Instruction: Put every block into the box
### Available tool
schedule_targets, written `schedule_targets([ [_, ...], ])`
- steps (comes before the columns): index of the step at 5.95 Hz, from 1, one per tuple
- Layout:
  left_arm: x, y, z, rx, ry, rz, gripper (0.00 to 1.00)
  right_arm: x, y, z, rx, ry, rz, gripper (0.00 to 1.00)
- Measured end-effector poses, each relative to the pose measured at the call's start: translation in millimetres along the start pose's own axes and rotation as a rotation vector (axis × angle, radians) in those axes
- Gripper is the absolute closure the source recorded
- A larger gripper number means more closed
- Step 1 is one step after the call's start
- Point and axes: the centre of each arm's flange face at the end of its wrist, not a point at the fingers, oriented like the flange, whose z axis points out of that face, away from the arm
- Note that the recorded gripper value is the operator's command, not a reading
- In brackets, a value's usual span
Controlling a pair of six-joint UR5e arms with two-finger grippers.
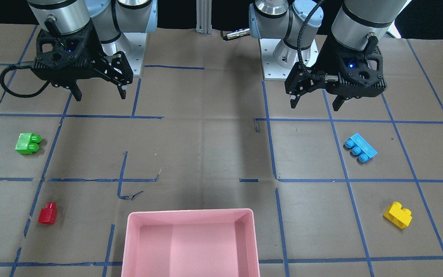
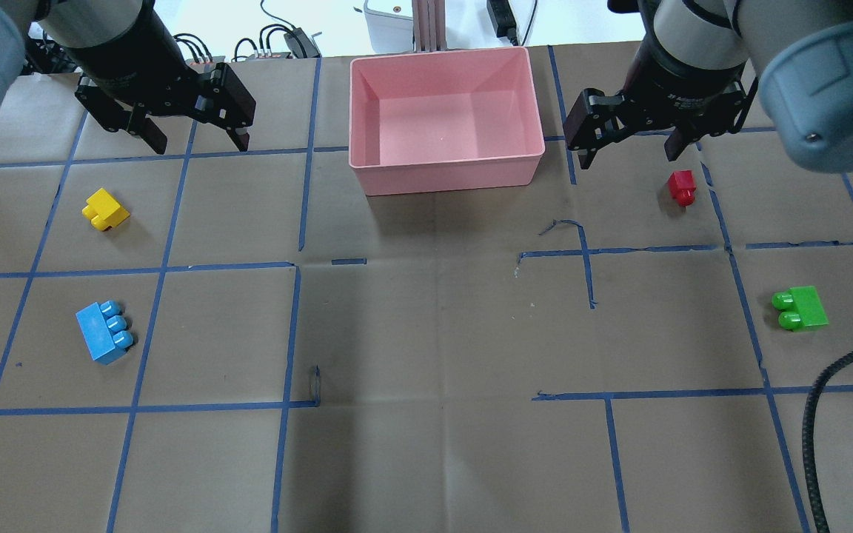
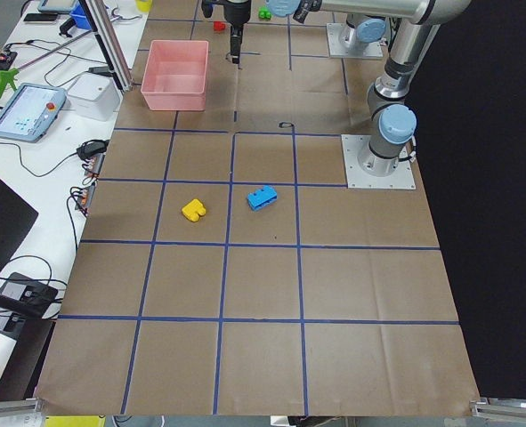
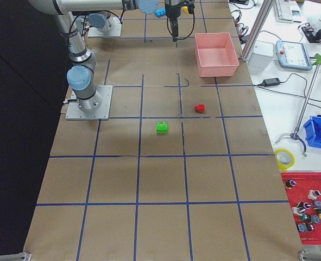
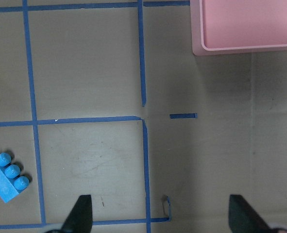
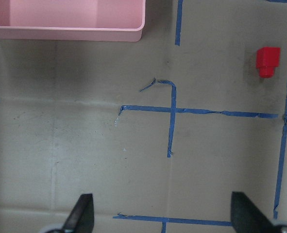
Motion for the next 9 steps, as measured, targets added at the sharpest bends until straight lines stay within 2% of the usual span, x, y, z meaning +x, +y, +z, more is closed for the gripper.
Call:
schedule_targets([
  [7,0,1,1,-0.003,-0.003,0.0,0.0,1,1,4,-0.009,0.002,0.0,0.0],
  [9,-33,-3,0,-0.001,-0.017,-0.057,0.0,1,1,6,-0.015,0.003,0.0,0.0],
])
